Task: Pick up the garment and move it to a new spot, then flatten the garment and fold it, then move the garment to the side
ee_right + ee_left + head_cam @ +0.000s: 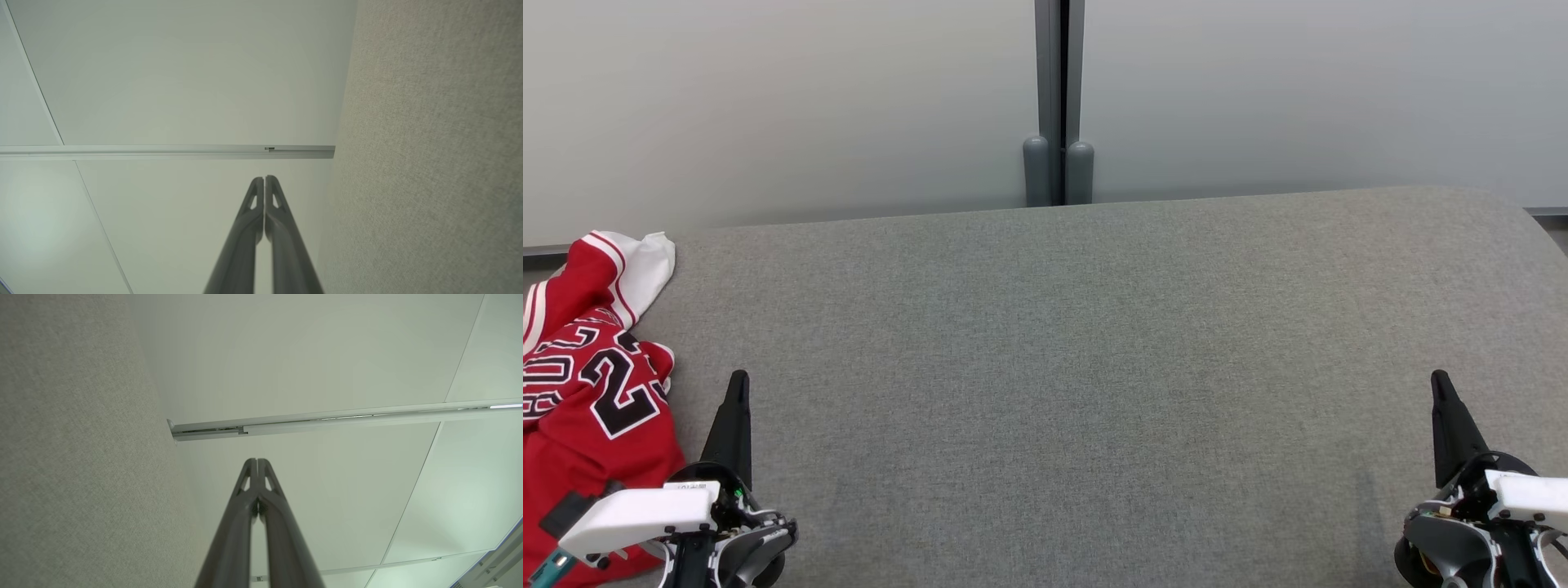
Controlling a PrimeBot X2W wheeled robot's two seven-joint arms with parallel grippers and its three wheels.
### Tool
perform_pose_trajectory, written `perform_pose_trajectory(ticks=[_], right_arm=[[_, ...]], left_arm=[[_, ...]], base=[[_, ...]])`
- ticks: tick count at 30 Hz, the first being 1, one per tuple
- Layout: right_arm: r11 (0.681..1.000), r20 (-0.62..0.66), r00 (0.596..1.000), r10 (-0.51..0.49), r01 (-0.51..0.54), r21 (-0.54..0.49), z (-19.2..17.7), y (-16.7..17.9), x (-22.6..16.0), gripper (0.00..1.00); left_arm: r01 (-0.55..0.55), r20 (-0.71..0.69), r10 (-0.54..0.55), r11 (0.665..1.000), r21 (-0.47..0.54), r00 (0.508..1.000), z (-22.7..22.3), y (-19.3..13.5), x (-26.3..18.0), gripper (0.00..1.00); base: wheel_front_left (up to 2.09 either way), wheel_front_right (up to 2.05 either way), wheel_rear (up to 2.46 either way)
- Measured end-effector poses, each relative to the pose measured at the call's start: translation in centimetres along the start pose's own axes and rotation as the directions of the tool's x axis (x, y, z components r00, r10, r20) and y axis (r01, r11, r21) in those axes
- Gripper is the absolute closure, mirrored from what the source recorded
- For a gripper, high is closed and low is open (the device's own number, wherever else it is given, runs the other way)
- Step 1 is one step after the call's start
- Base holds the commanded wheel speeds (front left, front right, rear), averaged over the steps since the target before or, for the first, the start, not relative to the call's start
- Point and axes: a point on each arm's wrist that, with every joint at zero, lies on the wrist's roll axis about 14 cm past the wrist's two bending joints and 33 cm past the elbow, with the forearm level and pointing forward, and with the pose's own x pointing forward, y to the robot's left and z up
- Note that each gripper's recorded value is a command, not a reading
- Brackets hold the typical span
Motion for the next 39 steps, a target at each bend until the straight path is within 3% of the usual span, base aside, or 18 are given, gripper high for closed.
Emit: perform_pose_trajectory(ticks=[39], right_arm=[[1.000, 0.000, 1.000, 0.000, 0.000, 0.000, 0.00, 0.01, 0.00, 1.00]], left_arm=[[0.000, 0.000, 0.000, 1.000, 0.000, 1.000, 0.00, -0.01, 0.00, 1.00]], base=[[0.00, 0.00, 0.00]])
